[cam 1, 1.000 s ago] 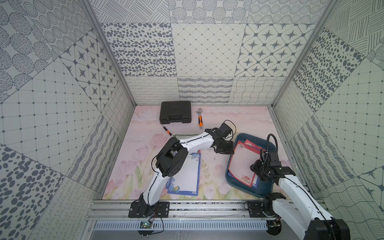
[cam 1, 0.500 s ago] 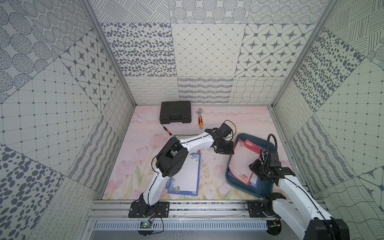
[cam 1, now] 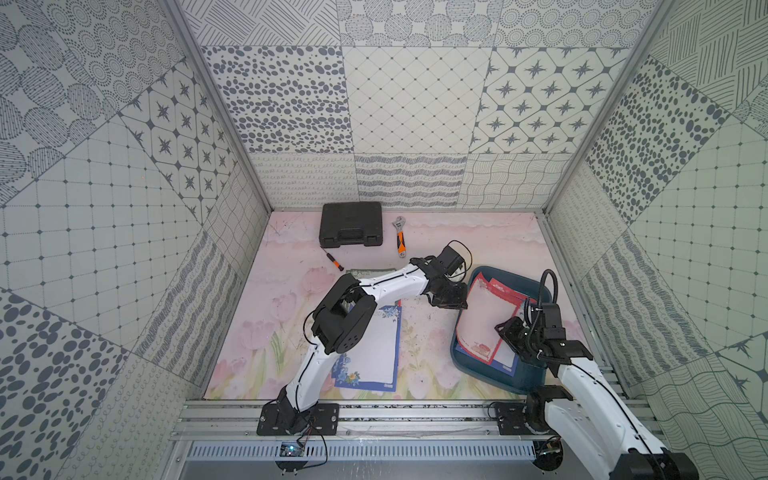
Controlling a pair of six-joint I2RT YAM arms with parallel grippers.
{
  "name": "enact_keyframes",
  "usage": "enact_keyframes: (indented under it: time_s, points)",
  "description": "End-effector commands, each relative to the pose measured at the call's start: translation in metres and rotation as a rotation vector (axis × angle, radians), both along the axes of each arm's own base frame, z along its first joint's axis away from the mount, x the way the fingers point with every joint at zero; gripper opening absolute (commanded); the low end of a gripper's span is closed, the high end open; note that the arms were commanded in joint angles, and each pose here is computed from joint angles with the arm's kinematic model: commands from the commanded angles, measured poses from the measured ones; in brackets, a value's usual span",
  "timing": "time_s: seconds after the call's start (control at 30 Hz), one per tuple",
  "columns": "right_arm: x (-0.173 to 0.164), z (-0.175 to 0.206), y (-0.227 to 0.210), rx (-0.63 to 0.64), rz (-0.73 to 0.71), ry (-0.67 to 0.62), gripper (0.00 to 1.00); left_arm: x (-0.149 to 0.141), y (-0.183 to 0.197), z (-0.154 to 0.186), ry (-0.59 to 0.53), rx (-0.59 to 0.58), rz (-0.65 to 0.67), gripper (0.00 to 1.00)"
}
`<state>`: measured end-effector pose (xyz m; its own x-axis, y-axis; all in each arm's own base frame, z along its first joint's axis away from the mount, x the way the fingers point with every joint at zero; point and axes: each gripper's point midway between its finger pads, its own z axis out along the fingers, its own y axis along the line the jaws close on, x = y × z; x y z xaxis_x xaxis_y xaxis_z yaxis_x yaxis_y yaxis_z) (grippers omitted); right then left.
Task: Take out the stationery paper from the storage box
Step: Pick up the stationery paper from the storage box.
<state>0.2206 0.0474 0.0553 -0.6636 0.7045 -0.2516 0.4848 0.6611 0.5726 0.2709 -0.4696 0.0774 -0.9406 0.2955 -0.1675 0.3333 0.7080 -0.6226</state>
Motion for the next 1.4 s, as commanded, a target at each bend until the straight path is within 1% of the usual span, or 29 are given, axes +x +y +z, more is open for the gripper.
enact_keyframes:
  time_s: [0.0, 0.3, 0.5, 0.6, 0.7, 0.83, 0.9, 1.23, 1.37]
  points:
    - [0.009, 0.012, 0.004, 0.06, -0.023, -0.074, 0.4, -0.009, 0.006, -0.013, 0.038, 0.058, 0.003, 0.14]
    - [0.018, 0.018, 0.013, 0.139, -0.024, -0.125, 0.38, -0.01, 0.006, -0.012, 0.046, 0.056, 0.003, 0.14]
    - [0.026, 0.028, 0.02, 0.199, -0.019, -0.174, 0.34, -0.01, 0.007, -0.012, 0.047, 0.061, 0.003, 0.14]
    - [0.029, 0.031, 0.022, 0.21, -0.013, -0.182, 0.34, -0.011, 0.007, -0.014, 0.052, 0.062, 0.005, 0.14]
    - [0.028, 0.029, 0.022, 0.208, -0.009, -0.17, 0.35, -0.011, 0.006, -0.015, 0.054, 0.06, 0.005, 0.14]
    - [0.026, 0.02, 0.019, 0.193, -0.024, -0.135, 0.43, -0.012, 0.004, -0.014, 0.055, 0.055, 0.002, 0.14]
    - [0.025, 0.015, 0.018, 0.186, -0.033, -0.119, 0.43, -0.011, 0.005, -0.013, 0.053, 0.055, 0.003, 0.14]
    - [0.027, 0.007, 0.019, 0.192, -0.028, -0.091, 0.38, -0.013, 0.002, -0.013, 0.059, 0.047, -0.004, 0.13]
    - [0.026, 0.002, 0.019, 0.179, -0.017, -0.059, 0.36, -0.012, 0.002, -0.01, 0.054, 0.043, -0.002, 0.16]
